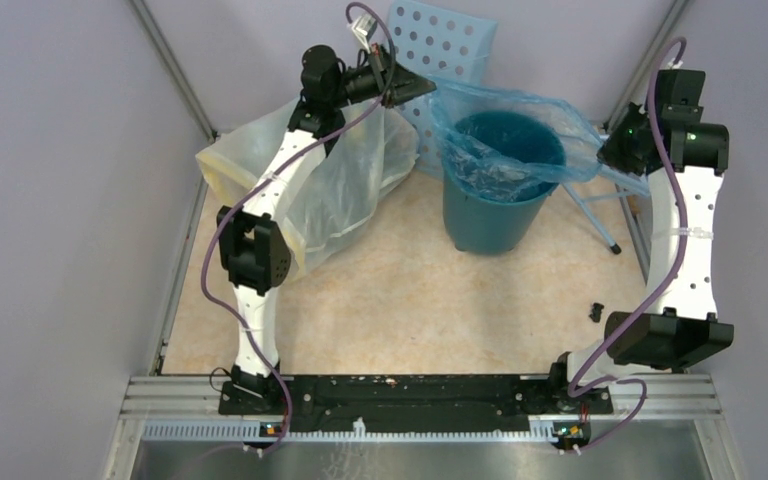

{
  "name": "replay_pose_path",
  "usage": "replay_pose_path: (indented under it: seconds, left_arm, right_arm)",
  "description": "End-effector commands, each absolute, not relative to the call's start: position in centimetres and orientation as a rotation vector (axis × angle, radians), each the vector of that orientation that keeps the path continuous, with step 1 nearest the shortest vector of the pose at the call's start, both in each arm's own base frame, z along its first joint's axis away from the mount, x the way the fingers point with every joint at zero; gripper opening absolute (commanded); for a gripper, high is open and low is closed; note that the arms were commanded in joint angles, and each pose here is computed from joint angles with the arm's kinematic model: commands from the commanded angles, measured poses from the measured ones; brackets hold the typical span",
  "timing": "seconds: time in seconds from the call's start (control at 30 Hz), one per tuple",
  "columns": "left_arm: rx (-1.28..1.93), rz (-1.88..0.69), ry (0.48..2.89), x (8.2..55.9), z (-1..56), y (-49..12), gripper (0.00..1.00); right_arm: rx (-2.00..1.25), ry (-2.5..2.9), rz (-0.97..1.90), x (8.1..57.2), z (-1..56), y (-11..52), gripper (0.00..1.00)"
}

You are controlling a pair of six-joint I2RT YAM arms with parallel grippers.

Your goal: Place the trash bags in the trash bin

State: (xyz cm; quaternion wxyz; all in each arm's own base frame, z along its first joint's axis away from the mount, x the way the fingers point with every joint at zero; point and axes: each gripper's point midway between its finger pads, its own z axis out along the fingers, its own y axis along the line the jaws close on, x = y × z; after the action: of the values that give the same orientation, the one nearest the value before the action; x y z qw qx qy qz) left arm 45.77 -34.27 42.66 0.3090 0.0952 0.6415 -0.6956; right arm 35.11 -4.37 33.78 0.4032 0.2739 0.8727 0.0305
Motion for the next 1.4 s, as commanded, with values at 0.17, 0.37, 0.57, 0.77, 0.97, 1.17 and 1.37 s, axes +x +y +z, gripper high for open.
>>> replay_pose_path:
  seconds: [0.17,0.37,0.57,0.77,0.97,1.17,1.37]
  left_arm:
    - [0.209,-1.843,1.515,49.8,43.7,-35.1,0.00]
    - [0.218,-1.850,1.582,49.7,41.3,-35.3,0.00]
    - [0.305,-1.894,1.630,46.0,42.7,-34.3,0.00]
    - [0.312,-1.911,1.744,42.1,41.4,-33.1,0.00]
    - [0.233,-1.892,1.864,41.0,38.8,-31.7,0.00]
    - [0.204,-1.808,1.945,40.0,36.7,-31.0,0.00]
    - [0.148,-1.790,2.058,40.0,33.1,-30.1,0.00]
  right_arm:
    - [0.768,2.055,0.086,39.1,37.4,-6.0,0.00]
    - [0.722,2.102,0.152,39.7,36.2,-4.9,0.03]
    - [0.651,2.117,0.231,36.8,37.5,-3.0,0.19]
    - [0.683,2.186,0.242,32.4,34.7,-2.1,0.00]
    - [0.749,2.202,0.199,30.3,32.0,-2.5,0.00]
    - [0.759,2.256,0.195,30.1,30.1,-2.3,0.00]
    - [0.766,2.298,0.170,30.1,28.2,-2.6,0.00]
